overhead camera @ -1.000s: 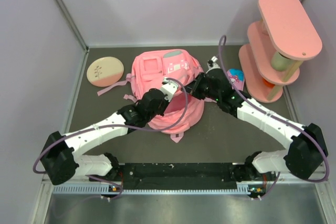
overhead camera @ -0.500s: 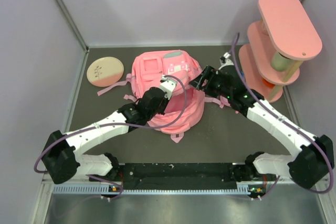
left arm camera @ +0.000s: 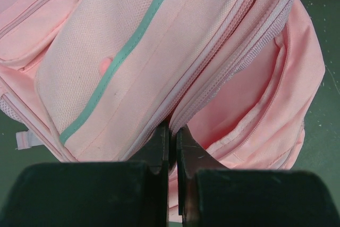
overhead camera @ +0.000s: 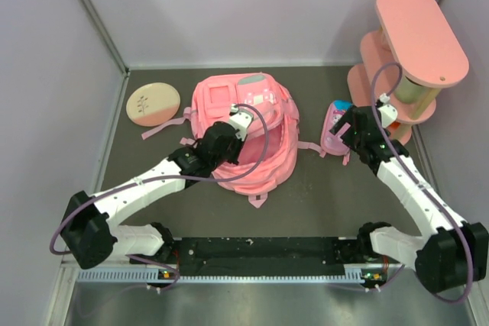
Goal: Pack the student bag
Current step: Pick up the stationery from the center of the board.
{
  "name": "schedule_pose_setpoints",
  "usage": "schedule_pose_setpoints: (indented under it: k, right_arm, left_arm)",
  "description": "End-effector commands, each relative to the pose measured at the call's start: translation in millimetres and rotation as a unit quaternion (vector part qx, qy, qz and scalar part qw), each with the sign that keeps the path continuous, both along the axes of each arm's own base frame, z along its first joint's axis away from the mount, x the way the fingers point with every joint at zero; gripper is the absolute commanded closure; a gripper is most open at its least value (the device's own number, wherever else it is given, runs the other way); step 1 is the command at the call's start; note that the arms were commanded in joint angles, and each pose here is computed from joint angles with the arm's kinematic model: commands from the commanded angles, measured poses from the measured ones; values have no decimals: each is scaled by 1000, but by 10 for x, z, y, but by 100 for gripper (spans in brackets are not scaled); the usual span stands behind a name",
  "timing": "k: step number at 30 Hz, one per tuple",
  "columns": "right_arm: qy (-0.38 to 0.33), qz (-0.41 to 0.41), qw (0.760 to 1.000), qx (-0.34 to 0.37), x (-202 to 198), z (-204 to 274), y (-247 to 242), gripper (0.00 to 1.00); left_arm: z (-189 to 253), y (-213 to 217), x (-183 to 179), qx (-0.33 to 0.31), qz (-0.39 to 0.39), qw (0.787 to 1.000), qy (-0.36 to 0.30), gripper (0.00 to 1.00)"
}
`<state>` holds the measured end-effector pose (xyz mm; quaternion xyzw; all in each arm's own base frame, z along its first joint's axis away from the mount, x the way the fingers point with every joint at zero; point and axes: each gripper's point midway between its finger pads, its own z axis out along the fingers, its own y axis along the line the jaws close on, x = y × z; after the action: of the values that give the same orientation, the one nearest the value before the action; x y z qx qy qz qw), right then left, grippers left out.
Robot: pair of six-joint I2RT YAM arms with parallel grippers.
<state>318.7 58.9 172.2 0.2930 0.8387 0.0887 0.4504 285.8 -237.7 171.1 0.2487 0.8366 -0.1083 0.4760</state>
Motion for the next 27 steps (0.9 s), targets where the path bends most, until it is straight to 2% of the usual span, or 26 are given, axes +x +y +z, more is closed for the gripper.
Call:
schedule_pose_setpoints:
  k: [1,6,15,20,27]
  right_arm:
    - [25,-30,998,-42,48,-155,-227,7]
    - [64,-38,996,-54,191,-506,-336,5]
    - [87,-32,992,-86,494,-780,-417,5]
    - [69,-1,994,-79,674,-803,-378,5]
    - [92,16,994,-56,805,-980,-342,4]
  left_arm:
    - [349,-6,126,-61,29,997,-23,100]
    - [337,-11,98,-71,24,997,-13,100]
    - [313,84,70,-77,28,997,-3,100]
    - [300,96,57,-77,27,997,4,100]
    - [246,78,64,-74,25,997,14,100]
